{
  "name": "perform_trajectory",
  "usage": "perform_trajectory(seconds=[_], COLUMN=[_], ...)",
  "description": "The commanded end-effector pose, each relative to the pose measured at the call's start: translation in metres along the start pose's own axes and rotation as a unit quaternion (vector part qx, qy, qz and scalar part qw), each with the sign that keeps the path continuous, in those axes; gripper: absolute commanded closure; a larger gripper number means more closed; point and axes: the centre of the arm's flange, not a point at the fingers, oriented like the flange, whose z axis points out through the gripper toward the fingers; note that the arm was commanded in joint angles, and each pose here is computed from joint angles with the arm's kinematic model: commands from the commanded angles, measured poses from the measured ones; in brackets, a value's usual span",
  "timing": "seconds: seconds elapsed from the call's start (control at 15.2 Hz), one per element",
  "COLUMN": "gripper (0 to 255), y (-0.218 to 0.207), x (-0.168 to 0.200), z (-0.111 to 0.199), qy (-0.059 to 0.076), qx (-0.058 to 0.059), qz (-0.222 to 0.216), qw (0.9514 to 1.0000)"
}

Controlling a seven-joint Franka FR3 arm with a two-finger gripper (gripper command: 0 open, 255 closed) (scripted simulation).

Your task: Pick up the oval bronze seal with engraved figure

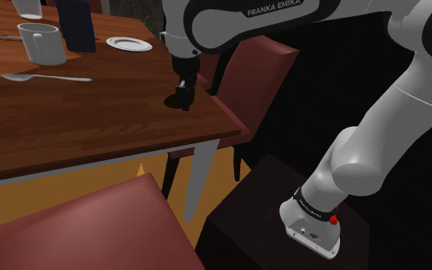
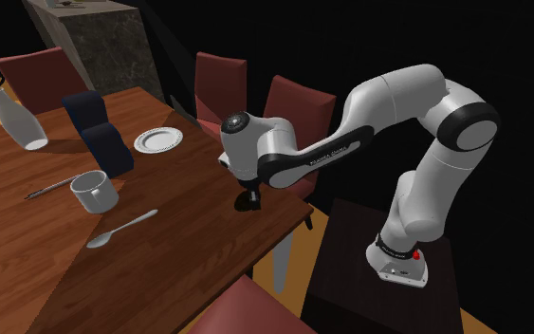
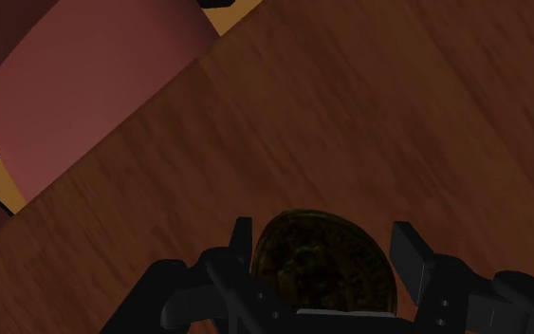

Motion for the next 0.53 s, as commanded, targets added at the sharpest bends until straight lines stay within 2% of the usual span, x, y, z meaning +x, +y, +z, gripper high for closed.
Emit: perform_trajectory(seconds=[0.0,0.46], gripper=[255,255], y=[-0.001,0.006], x=[0.000,-0.003], z=[0.001,-0.030], qy=[-0.001,-0.001], qx=[0.001,0.001], qz=[-0.001,-0.001], qw=[1.0000,1.0000])
